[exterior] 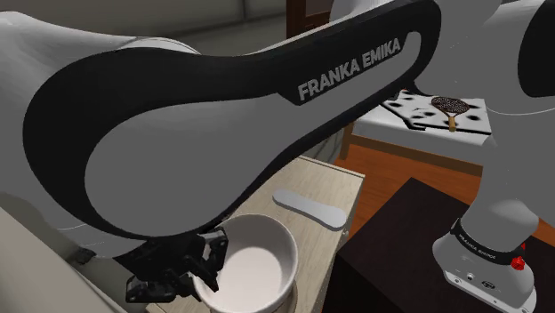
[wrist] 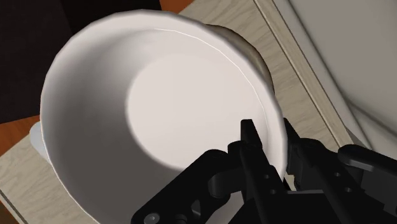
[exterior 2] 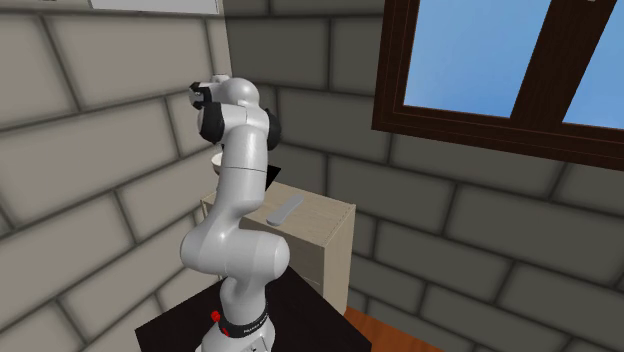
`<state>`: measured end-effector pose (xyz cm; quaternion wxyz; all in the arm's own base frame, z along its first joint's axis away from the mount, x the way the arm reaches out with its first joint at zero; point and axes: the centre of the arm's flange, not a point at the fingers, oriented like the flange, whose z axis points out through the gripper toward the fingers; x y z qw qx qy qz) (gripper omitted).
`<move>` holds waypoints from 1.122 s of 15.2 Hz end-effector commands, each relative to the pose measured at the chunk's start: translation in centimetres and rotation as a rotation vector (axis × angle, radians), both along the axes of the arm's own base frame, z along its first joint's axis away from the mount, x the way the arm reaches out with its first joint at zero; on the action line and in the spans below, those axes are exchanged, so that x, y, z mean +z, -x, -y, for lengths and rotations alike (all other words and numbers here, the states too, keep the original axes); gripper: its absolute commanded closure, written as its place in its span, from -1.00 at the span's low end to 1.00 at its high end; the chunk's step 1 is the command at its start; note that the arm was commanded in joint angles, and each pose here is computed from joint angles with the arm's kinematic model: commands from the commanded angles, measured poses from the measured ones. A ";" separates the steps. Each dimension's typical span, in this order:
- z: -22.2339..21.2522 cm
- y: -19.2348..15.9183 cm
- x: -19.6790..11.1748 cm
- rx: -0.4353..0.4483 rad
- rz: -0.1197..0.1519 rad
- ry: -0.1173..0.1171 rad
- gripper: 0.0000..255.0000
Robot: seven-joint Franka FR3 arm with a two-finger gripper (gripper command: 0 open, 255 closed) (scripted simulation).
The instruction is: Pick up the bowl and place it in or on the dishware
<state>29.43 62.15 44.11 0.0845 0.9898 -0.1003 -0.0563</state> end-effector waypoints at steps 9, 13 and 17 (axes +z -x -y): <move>0.0 0.0 -5.3 0.000 0.000 -0.001 1.00; 0.0 0.0 -5.3 0.000 0.000 -0.001 1.00; 0.0 0.0 -5.3 0.000 0.000 -0.001 1.00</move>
